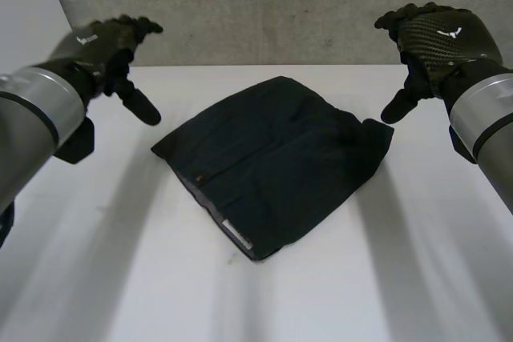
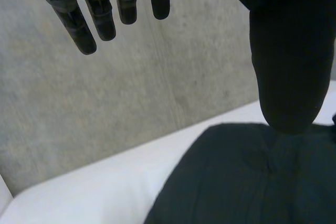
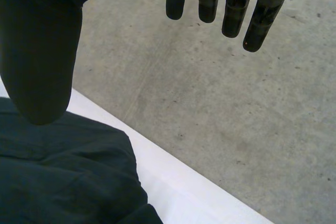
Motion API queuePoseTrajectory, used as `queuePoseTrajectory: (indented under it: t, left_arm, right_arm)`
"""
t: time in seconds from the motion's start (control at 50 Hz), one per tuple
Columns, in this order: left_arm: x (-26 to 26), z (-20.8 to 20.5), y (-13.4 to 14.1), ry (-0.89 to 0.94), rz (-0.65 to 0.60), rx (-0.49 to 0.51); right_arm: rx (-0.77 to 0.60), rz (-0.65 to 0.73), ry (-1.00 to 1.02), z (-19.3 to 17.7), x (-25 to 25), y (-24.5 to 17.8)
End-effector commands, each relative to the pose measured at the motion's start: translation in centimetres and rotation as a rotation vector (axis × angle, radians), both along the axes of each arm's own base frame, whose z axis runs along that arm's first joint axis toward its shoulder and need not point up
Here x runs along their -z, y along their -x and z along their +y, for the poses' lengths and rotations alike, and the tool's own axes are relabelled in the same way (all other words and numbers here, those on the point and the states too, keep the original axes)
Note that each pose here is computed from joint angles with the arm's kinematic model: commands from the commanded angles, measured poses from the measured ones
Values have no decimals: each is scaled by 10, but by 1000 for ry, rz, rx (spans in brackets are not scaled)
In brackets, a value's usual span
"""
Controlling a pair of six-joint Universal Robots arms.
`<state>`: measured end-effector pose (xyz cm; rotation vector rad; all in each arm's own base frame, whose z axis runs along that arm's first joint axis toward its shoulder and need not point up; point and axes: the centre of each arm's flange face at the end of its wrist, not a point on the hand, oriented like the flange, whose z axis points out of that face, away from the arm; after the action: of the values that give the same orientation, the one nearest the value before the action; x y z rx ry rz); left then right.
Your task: Fold the shorts.
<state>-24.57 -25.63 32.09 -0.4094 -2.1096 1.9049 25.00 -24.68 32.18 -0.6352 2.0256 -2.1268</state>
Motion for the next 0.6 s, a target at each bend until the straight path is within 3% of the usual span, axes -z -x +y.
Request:
queuePoseTrajectory:
  t: [0.02, 0.16, 0.6]
  left_arm:
    - [48, -16, 11, -124, -64, 17]
    - [99, 24, 59, -247, -153, 179]
    - [170, 96, 121, -268, -272, 282]
  right_arm:
    - [-80, 153, 29, 3, 8, -10]
    - [-116, 303, -2, -2, 37, -14]
    - [-77, 337, -120, -1, 109, 7]
